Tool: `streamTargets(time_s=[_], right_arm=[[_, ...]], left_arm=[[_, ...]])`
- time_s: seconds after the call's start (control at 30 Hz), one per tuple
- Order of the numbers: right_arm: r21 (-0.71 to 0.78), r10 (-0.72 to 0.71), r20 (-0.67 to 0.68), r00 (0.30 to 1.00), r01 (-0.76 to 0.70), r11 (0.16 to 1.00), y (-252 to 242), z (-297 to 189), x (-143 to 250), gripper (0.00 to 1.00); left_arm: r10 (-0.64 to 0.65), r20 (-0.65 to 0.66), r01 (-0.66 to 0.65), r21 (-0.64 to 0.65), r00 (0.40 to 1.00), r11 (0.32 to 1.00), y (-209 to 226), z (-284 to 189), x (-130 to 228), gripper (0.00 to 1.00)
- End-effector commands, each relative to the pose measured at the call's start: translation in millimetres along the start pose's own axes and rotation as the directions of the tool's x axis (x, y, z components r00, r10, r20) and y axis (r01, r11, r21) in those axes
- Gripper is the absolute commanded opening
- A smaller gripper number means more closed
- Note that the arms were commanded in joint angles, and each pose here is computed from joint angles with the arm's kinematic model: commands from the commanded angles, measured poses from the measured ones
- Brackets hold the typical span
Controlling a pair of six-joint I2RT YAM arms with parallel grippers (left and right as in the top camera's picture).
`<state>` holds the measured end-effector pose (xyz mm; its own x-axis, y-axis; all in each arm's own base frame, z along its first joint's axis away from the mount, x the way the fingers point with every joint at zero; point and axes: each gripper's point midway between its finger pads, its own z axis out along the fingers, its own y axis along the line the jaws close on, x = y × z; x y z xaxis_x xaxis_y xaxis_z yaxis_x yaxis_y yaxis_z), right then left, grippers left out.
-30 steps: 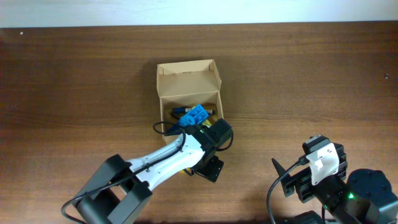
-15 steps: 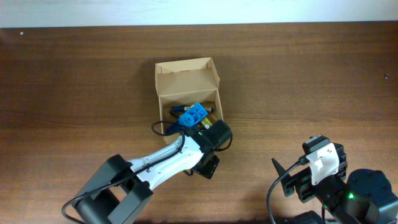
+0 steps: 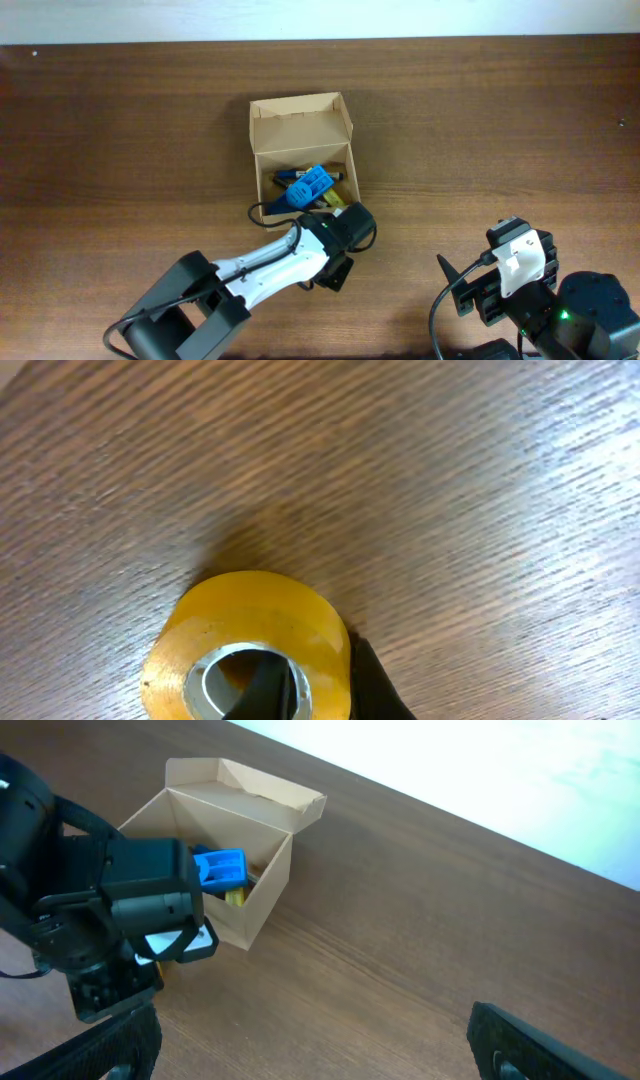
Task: Pack container
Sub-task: 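Grasp the tape roll with the left gripper, then carry the tape roll into the box and release it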
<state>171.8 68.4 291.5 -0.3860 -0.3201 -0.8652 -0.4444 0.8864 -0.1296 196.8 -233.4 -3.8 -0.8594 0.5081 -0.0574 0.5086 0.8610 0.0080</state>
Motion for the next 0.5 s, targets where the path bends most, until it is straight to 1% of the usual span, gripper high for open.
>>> streamTargets(time_s=[0.0, 0.07, 0.2, 0.27, 0.37, 0.47], right_arm=[[0.002, 0.013, 0.001, 1.000, -0.013, 1.000, -0.5, 0.4, 0.5, 0.99], [0.002, 0.013, 0.001, 1.000, -0.013, 1.000, -0.5, 0.4, 0.5, 0.99], [0.002, 0.013, 0.001, 1.000, -0.013, 1.000, -0.5, 0.4, 0.5, 0.99], [0.002, 0.013, 0.001, 1.000, -0.013, 1.000, -0.5, 0.4, 0.5, 0.99], [0.002, 0.013, 0.001, 1.000, -0.013, 1.000, -0.5, 0.4, 0.5, 0.99], [0.002, 0.013, 0.001, 1.000, -0.013, 1.000, -0.5, 0.4, 0.4, 0.99]], left_arm=[[0.068, -0.092, -0.061, 0.086, 0.993, 0.994, -27.8, 11.2, 31.8, 0.02], [0.084, -0.069, -0.076, 0.108, 0.994, 0.991, -37.3, 3.2, 31.9, 0.02], [0.012, -0.015, -0.010, 0.134, 1.000, 0.991, -50.4, -16.3, 28.7, 0.02], [-0.018, 0.035, 0.012, 0.163, 0.999, 0.987, -55.6, -30.6, 21.8, 0.02], [-0.031, 0.140, 0.000, 0.215, 0.990, 0.977, -62.6, -58.0, 5.3, 0.02], [-0.048, 0.246, -0.010, 0.228, 0.968, 0.974, -62.9, -86.6, -12.3, 0.02]])
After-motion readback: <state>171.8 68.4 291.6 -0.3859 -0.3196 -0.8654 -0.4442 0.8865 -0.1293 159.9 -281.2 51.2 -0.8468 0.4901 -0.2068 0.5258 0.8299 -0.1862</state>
